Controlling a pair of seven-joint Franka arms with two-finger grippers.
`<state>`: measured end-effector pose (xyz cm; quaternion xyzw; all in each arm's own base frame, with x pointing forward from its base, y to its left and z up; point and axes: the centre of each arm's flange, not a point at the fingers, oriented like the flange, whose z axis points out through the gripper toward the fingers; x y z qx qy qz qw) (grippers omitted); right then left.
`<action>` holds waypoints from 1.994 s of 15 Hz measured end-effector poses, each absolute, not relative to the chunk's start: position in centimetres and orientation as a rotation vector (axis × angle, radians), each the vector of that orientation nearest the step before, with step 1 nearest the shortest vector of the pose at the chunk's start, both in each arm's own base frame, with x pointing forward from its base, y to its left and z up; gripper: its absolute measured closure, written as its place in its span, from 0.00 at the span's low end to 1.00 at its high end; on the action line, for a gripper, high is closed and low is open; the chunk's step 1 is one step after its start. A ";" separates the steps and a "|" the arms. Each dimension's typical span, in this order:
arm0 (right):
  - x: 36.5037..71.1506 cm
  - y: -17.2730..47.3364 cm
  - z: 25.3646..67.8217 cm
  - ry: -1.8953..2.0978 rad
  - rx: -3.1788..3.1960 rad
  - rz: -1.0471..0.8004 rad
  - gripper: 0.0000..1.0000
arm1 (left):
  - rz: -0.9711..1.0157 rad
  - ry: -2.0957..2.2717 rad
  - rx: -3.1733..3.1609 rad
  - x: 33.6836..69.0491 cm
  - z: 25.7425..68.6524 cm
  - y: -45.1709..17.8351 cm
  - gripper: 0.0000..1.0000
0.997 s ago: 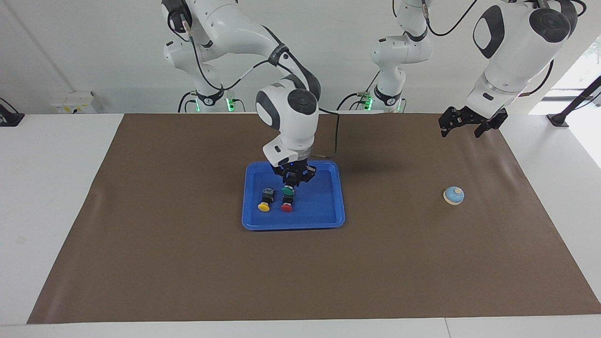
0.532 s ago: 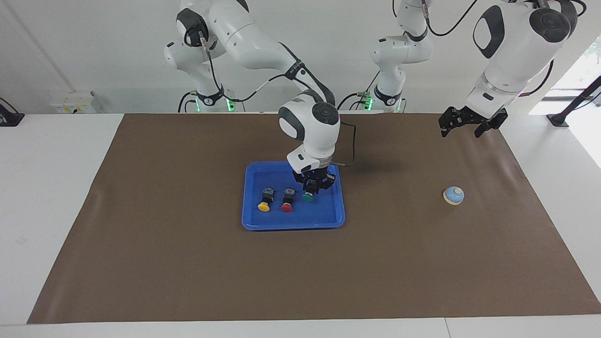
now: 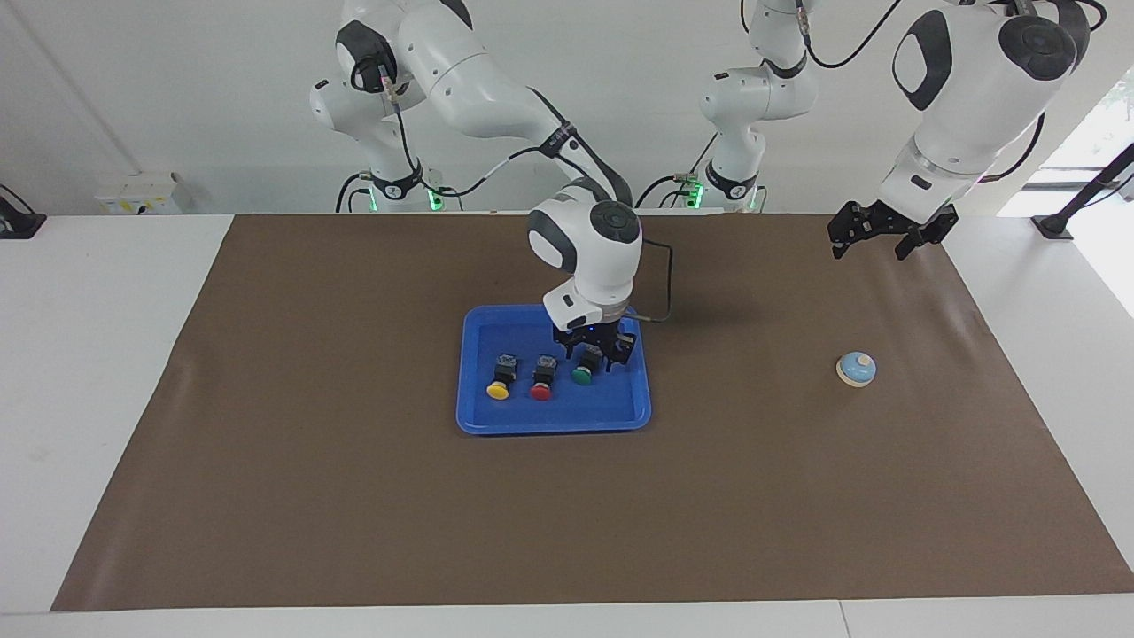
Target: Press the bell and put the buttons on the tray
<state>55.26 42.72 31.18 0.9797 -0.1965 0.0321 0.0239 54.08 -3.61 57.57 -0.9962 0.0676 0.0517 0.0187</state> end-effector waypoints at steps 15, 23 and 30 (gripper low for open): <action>62.5 8.0 50.9 0.033 3.106 -0.082 0.00 | 0.160 0.210 -3.093 54.1 57.6 -3.6 0.00; 53.8 4.2 62.8 0.118 3.088 -0.161 0.00 | 0.160 0.210 -3.093 54.1 57.6 -3.6 0.00; 53.3 3.3 62.8 0.092 3.086 -0.194 0.00 | 0.160 0.210 -3.093 54.1 57.6 -3.6 0.00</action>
